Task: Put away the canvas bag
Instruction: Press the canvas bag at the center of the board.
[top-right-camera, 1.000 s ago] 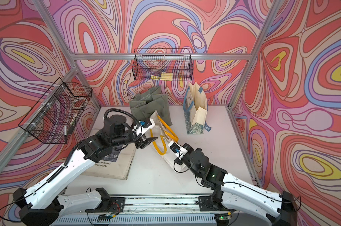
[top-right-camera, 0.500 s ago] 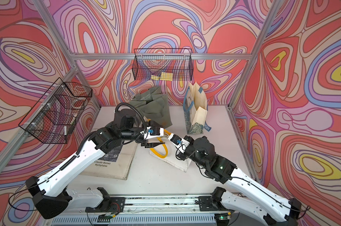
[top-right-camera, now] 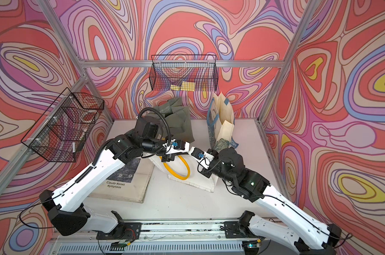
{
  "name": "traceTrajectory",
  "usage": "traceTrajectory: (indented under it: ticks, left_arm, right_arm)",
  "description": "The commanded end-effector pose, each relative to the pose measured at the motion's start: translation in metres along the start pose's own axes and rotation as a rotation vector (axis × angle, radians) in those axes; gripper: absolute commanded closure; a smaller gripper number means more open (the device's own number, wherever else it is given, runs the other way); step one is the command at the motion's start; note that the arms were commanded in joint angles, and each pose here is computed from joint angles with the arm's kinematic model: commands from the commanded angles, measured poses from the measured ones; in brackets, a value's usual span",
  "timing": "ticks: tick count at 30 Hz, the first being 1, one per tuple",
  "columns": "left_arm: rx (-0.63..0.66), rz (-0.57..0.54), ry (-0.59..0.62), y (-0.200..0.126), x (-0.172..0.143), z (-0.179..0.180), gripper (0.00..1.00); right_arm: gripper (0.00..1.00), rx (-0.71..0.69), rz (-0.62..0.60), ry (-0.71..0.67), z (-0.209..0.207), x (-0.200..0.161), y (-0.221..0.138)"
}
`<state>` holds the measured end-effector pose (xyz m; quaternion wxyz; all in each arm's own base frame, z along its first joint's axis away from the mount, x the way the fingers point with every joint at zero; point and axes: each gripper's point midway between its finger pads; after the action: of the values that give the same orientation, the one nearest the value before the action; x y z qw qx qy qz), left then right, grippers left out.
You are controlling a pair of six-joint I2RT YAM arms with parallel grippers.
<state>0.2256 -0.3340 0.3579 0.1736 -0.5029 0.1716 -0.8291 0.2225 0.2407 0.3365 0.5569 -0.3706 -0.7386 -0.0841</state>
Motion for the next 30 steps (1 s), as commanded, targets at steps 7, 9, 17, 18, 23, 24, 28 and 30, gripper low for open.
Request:
traceTrajectory:
  ticks: [7, 9, 17, 18, 23, 24, 28, 30]
  left_arm:
    - [0.053, -0.073, 0.050, -0.017, 0.019, 0.003, 1.00]
    - [0.078, -0.112, 0.053, -0.025, 0.025, 0.007, 1.00]
    - [0.175, -0.250, 0.049, -0.058, 0.045, 0.025, 1.00]
    - [0.178, -0.258, 0.050, -0.061, 0.046, 0.026, 1.00]
    - [0.195, -0.299, 0.067, -0.072, 0.053, 0.029, 1.00]
    - [0.200, -0.299, 0.073, -0.072, 0.053, 0.030, 1.00]
    - [0.238, -0.305, 0.079, -0.078, 0.052, 0.037, 1.00]
    - [0.270, -0.313, 0.076, -0.083, 0.050, 0.045, 1.00]
  right_arm:
    - [0.68, 0.093, 0.001, 0.117, 0.003, 0.001, -0.006]
    - [0.52, 0.115, 0.027, 0.167, 0.003, -0.010, -0.005]
    - [0.36, 0.175, 0.087, 0.296, 0.014, -0.034, -0.006]
    - [0.36, 0.182, 0.090, 0.302, 0.014, -0.035, -0.007]
    - [0.36, 0.228, 0.134, 0.341, 0.018, -0.041, -0.009]
    - [0.37, 0.235, 0.139, 0.342, 0.019, -0.041, -0.010]
    - [0.41, 0.240, 0.151, 0.352, 0.019, -0.042, -0.014]
    - [0.44, 0.228, 0.154, 0.354, 0.018, -0.042, -0.016]
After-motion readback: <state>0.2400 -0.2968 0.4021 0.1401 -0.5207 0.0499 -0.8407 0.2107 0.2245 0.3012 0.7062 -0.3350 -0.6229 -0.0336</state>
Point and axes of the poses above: each gripper's point midway between its finger pads, its own y axis out along the fingers, its own z axis along the line the jaws close on, x = y × z, and after that the axes turned 3 degrees about y, right-handed
